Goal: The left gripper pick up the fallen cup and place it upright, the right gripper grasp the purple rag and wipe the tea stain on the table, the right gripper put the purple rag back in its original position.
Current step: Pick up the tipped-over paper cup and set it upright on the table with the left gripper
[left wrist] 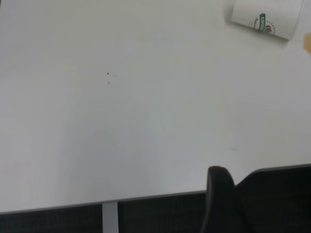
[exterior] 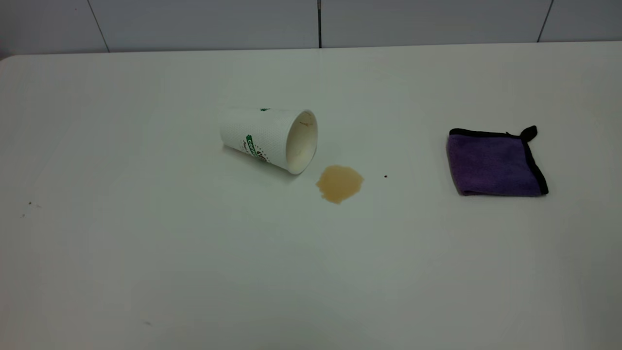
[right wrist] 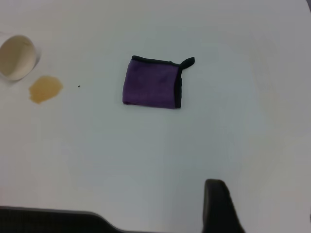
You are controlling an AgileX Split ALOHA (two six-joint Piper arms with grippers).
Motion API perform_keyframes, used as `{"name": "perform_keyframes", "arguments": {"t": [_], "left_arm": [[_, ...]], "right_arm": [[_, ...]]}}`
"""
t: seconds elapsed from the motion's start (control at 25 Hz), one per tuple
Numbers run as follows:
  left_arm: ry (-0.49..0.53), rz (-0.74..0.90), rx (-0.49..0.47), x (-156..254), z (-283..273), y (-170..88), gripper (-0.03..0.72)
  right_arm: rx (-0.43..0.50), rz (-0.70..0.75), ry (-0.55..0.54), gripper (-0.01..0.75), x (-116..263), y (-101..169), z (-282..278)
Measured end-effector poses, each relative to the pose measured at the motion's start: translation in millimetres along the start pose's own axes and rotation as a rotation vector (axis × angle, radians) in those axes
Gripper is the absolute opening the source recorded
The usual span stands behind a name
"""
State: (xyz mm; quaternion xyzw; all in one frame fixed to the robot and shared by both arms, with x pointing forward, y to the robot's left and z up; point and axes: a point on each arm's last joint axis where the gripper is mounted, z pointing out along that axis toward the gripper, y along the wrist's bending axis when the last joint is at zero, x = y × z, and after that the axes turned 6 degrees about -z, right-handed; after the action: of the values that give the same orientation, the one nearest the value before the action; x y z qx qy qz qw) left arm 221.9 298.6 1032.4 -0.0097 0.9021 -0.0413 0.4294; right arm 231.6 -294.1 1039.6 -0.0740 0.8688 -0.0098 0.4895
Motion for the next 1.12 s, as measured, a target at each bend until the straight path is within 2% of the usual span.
{"name": "perform_keyframes", "arguments": {"t": [0.8,1.12], "left_arm": [[-0.004,-0.015,0.0,-3.0,-1.0,-0.3,0.442],[0.085,-0.044,-0.011,-47.6,24.1,-2.5,0.442]], "right_arm": [[0.0,0.0,0.0,0.48,0.0,0.0,0.0],[0.0,0.0,0.0,0.48,0.0,0.0,0.0]]}}
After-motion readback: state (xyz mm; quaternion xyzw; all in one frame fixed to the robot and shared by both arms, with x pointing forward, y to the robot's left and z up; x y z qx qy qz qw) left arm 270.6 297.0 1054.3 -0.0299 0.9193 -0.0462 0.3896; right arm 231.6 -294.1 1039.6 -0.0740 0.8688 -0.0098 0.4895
